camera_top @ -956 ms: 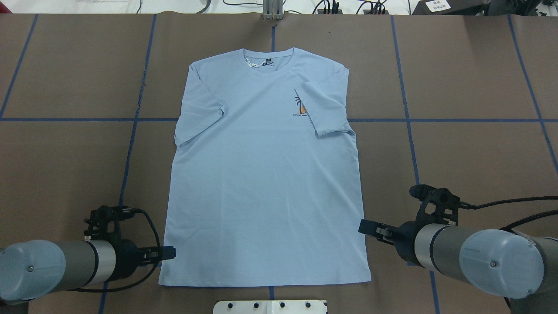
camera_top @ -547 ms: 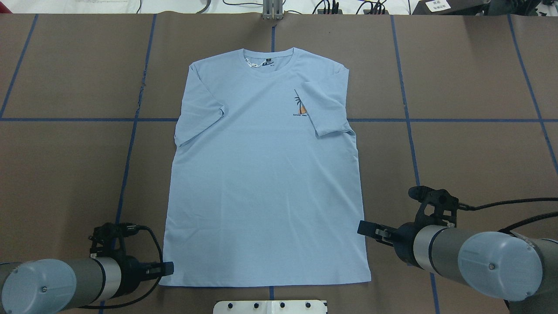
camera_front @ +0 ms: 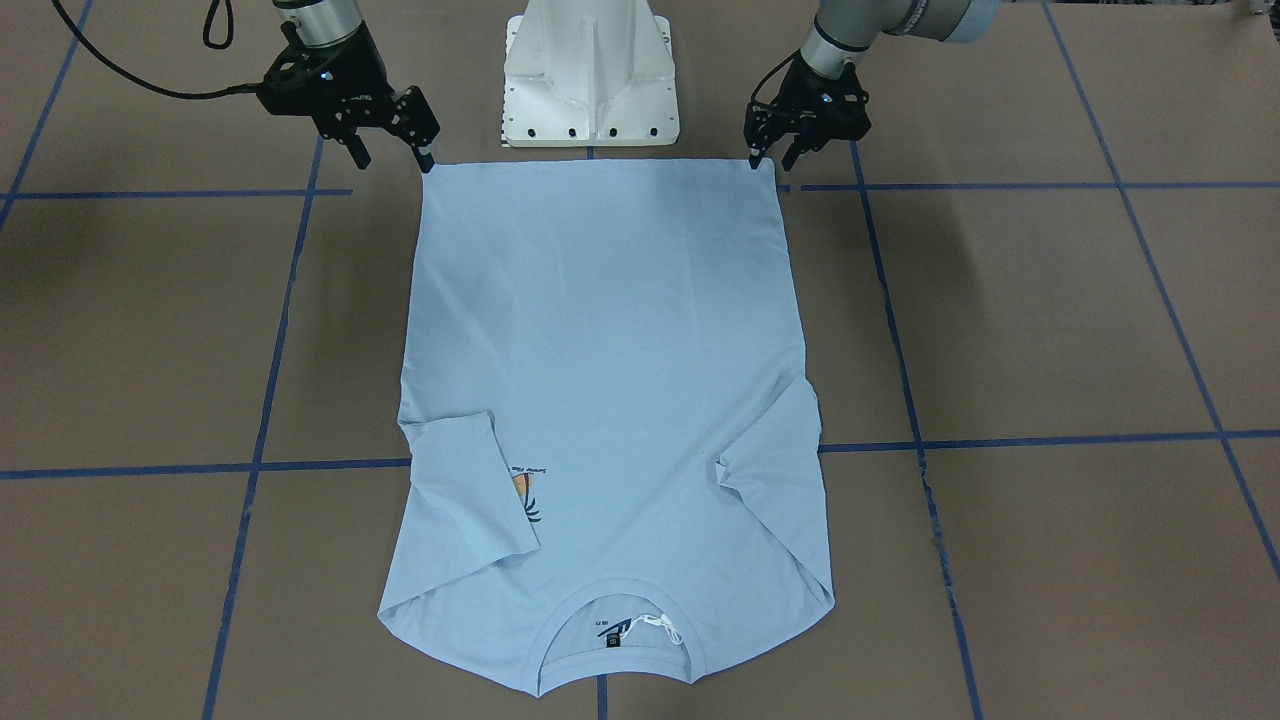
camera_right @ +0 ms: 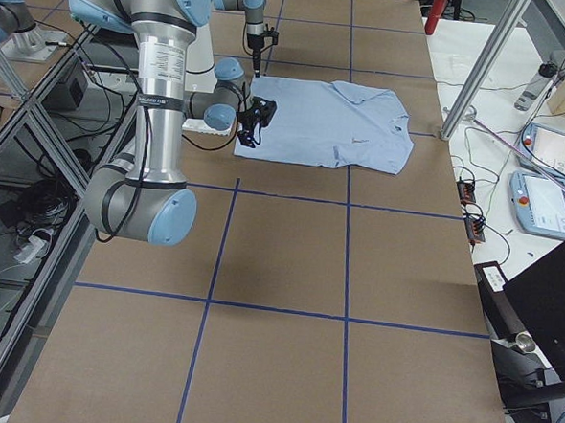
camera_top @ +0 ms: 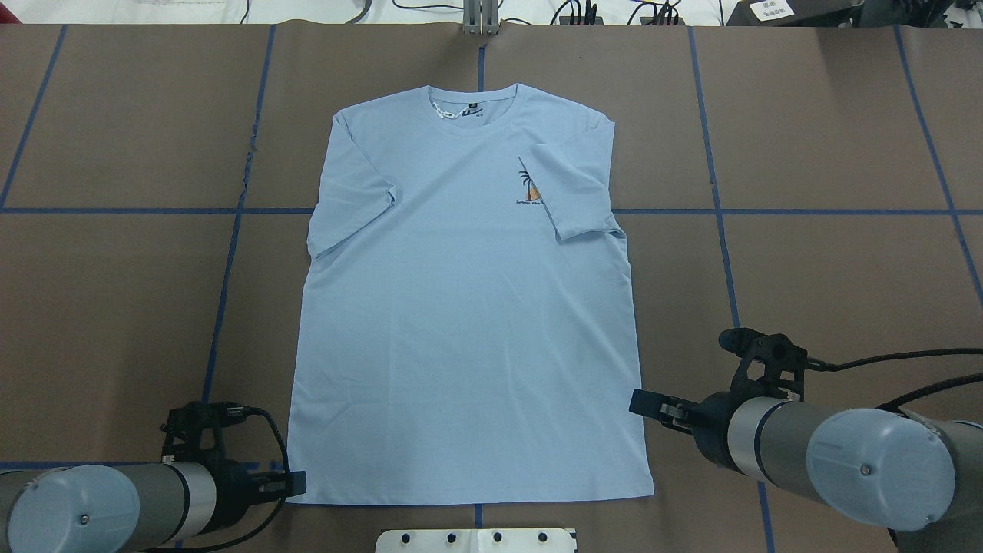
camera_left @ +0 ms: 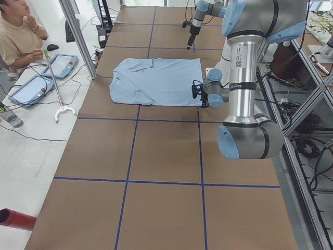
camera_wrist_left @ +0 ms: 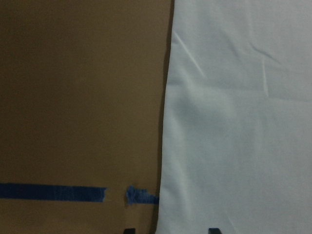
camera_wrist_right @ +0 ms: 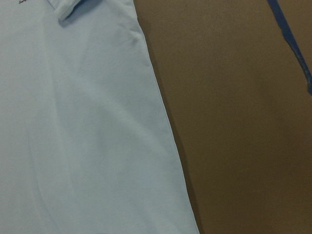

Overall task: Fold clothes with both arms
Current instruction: 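Grasp the hem corners nearest the robot with both grippers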

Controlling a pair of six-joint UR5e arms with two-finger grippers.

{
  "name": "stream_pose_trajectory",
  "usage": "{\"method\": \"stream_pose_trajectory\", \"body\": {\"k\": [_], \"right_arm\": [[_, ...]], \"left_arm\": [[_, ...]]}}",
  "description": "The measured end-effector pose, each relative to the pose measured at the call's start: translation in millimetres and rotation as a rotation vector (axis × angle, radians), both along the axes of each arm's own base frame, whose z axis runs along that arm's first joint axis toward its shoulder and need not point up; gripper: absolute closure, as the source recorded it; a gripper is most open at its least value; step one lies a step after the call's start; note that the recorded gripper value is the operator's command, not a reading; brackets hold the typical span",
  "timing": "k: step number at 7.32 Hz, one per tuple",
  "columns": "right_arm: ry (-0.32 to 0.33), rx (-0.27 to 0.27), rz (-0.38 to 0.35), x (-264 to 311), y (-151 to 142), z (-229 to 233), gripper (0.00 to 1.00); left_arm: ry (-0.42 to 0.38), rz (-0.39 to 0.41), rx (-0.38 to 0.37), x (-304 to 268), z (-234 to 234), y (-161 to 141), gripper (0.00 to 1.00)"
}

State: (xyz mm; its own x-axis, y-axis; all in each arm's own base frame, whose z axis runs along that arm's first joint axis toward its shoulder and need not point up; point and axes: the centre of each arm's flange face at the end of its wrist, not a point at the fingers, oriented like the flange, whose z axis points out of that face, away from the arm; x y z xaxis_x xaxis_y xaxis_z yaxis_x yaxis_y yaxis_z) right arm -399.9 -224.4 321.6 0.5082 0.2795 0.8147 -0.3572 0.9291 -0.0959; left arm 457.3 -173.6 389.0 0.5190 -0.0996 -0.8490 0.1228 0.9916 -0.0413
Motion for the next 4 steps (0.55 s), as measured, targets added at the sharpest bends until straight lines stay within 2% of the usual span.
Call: {"method": "stream_pose_trajectory", "body": {"k": [2, 4], "right_arm": [[0.000, 0.000, 0.001, -0.1, -0.1, 0.1, 0.02], [0.001, 0.000, 0.001, -0.1, -0.3, 0.4, 0.02]], "left_arm": [[0.000, 0.005, -0.003, 1.9, 0.0, 3.1, 0.54], [0.000, 0.009, -0.005, 3.3, -0.3, 5.0, 0.63]]}}
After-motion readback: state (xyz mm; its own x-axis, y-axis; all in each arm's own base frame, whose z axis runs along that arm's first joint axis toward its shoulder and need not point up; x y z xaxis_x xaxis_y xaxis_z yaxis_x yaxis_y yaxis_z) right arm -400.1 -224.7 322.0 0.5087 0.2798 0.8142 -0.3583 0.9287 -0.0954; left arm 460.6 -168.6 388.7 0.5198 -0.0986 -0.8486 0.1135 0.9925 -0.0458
